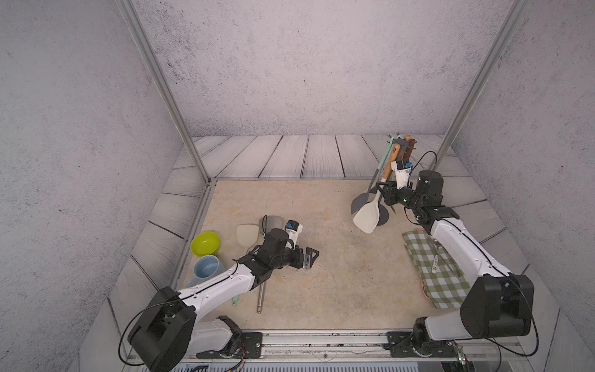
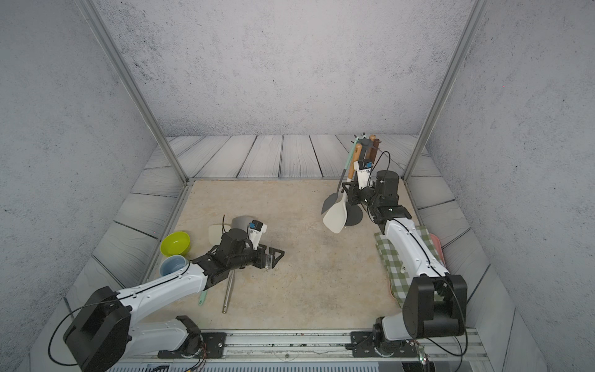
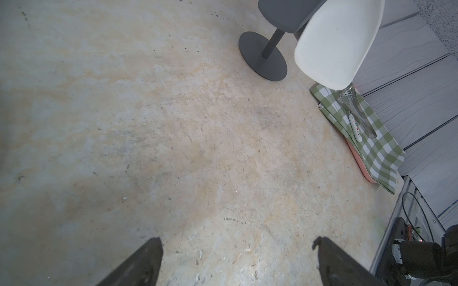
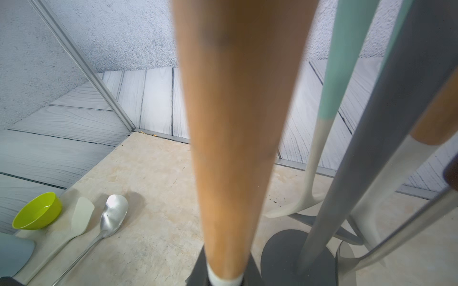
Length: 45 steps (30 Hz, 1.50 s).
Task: Take the spatula off the kitchen utensil rack
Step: Take off the spatula from the rack, then place the spatula at the center of the board.
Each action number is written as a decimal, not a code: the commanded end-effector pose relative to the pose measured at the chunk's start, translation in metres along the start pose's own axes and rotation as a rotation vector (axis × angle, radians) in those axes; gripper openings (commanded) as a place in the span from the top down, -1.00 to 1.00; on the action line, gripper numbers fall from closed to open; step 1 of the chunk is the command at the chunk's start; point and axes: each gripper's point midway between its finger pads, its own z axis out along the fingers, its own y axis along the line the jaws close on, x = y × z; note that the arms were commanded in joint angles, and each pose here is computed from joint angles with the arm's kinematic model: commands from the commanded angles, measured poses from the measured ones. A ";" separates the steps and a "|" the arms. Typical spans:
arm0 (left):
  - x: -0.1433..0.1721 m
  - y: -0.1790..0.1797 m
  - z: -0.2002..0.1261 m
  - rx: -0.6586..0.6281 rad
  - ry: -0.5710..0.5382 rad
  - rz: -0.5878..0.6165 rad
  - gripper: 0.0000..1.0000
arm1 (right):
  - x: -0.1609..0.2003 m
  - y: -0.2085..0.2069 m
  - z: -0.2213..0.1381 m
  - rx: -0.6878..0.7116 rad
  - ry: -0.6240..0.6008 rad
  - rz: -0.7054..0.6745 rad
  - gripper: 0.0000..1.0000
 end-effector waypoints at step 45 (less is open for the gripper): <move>-0.148 -0.019 -0.124 0.112 -0.287 -0.375 -0.98 | 0.166 0.218 0.005 -0.427 0.582 -0.386 1.00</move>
